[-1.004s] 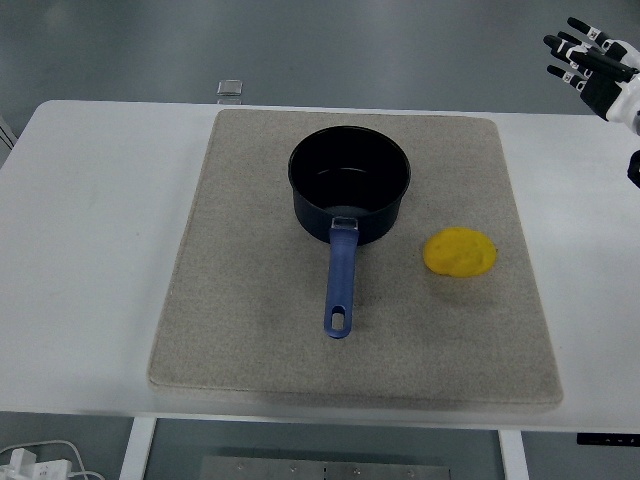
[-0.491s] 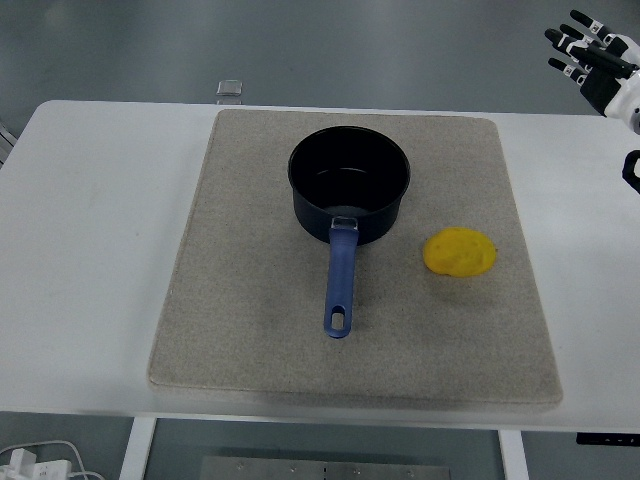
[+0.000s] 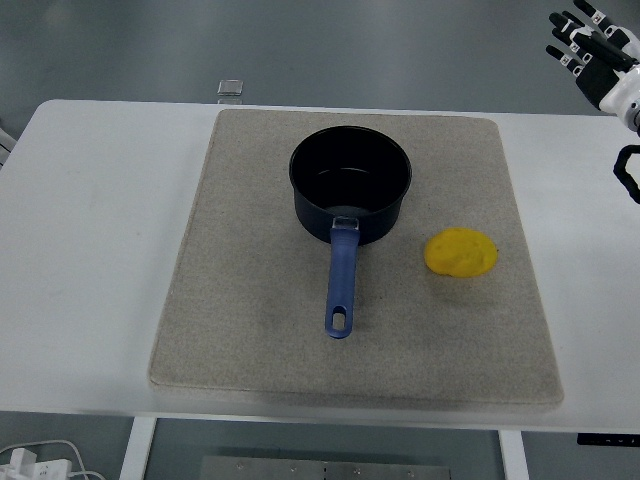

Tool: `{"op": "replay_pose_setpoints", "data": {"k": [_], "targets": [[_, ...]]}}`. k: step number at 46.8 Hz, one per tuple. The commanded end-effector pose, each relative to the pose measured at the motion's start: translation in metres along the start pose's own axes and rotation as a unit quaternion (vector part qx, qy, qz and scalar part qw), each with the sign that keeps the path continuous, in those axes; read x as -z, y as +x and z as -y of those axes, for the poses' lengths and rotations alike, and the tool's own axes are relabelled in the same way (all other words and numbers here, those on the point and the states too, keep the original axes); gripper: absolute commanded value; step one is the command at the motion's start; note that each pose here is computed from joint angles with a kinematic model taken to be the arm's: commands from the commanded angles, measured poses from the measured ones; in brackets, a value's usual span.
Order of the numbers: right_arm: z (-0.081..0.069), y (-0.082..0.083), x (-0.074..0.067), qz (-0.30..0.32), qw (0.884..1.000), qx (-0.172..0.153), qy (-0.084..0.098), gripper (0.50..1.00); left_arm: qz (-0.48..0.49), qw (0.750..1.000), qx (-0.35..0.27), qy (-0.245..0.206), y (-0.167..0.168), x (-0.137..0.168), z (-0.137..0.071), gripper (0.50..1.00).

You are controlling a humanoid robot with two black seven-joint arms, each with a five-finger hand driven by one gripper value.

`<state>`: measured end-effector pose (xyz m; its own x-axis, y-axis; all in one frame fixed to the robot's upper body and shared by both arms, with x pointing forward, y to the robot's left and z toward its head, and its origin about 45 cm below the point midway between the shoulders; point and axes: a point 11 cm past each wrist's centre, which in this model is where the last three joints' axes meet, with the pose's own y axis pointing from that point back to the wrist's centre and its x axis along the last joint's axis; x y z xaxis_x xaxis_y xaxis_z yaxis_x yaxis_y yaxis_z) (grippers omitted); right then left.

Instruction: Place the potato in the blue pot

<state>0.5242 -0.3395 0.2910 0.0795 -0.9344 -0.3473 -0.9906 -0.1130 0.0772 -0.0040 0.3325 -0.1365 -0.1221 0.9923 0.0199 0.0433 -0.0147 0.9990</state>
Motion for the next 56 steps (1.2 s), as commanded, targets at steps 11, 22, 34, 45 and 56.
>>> {"op": "replay_pose_setpoints", "data": {"k": [11, 22, 34, 45, 56], "targets": [[-0.005, -0.012, -0.006, -0.187, 0.981, 0.057, -0.008, 0.924, 0.0, 1.0, 0.0, 0.001, 0.0, 0.0, 0.0, 1.0], [-0.027, -0.028, 0.001, -0.331, 0.932, 0.147, -0.031, 0.926, 0.0, 1.0, 0.0, -0.001, 0.0, -0.001, 0.0, 1.0], [-0.072, -0.033, 0.016, -0.467, 0.859, 0.208, -0.028, 0.926, 0.0, 1.0, 0.0, 0.0, 0.0, 0.0, 0.0, 1.0], [-0.099, -0.013, -0.005, -0.531, 0.815, 0.227, -0.039, 0.926, 0.0, 1.0, 0.0, -0.001, 0.0, -0.001, 0.0, 1.0], [-0.126, -0.008, -0.045, -0.575, 0.776, 0.253, -0.06, 0.926, 0.0, 1.0, 0.0, 0.0, 0.0, 0.0, 0.0, 1.0]]}}
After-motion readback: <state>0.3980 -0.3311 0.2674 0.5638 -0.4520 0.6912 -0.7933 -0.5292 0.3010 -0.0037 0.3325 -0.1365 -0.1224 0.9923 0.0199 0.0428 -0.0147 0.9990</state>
